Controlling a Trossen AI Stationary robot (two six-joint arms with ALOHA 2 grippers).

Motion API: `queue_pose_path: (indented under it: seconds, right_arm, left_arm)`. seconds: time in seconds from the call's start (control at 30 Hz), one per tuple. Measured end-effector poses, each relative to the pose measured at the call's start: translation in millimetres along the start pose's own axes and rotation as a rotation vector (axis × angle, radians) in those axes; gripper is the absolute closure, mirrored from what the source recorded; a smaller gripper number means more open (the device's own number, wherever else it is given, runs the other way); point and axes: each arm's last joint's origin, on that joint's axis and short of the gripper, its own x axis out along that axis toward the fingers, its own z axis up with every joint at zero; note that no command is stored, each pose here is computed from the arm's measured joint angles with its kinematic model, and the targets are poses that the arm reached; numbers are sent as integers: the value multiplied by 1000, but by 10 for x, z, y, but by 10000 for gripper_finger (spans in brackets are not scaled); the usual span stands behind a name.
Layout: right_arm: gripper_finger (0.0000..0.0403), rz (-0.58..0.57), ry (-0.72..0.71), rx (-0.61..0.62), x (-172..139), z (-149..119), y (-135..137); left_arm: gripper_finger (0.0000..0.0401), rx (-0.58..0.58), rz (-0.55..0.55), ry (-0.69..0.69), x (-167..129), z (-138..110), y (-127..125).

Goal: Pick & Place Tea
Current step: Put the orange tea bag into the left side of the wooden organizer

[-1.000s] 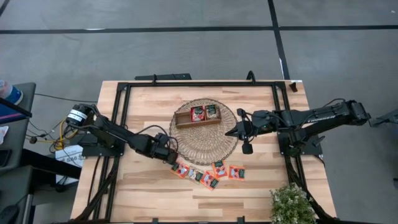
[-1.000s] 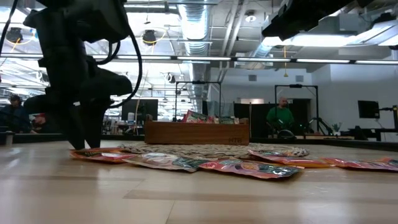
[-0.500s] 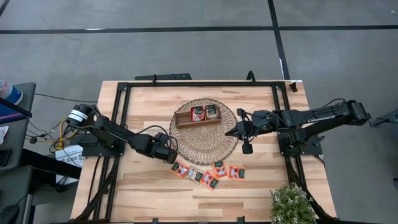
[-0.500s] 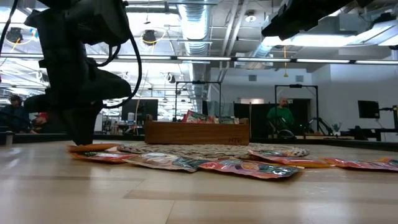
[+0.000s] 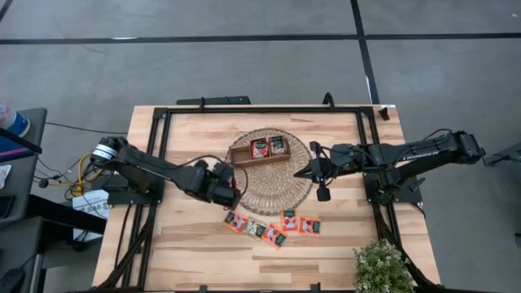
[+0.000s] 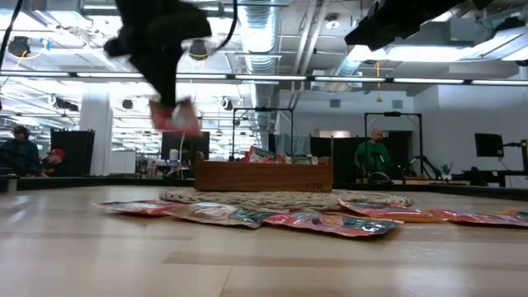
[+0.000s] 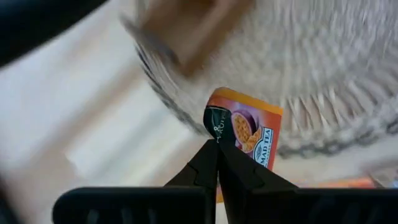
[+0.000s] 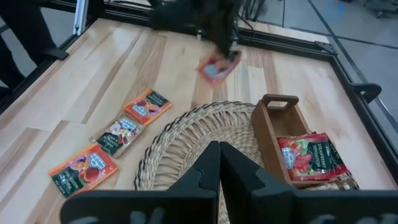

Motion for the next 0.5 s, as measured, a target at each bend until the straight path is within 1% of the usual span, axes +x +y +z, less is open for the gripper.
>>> queue_pose_path:
  seconds: [0.1, 0.17, 0.3, 0.5]
  right_arm:
    - [403, 0, -2, -6, 0, 2, 0]
    - [403, -1, -3, -6, 0, 3, 0]
    - [403, -2, -10, -6, 0, 10, -2]
    - [403, -2, -15, 4, 0, 14, -2]
  left_arm:
    - [401, 112, 64, -99, -159, 151, 40]
    - [401, 188, 91, -151, -175, 247, 60]
    - [401, 337, 155, -231, -39, 458, 111]
    - [401, 397, 231, -266, 240, 791, 218]
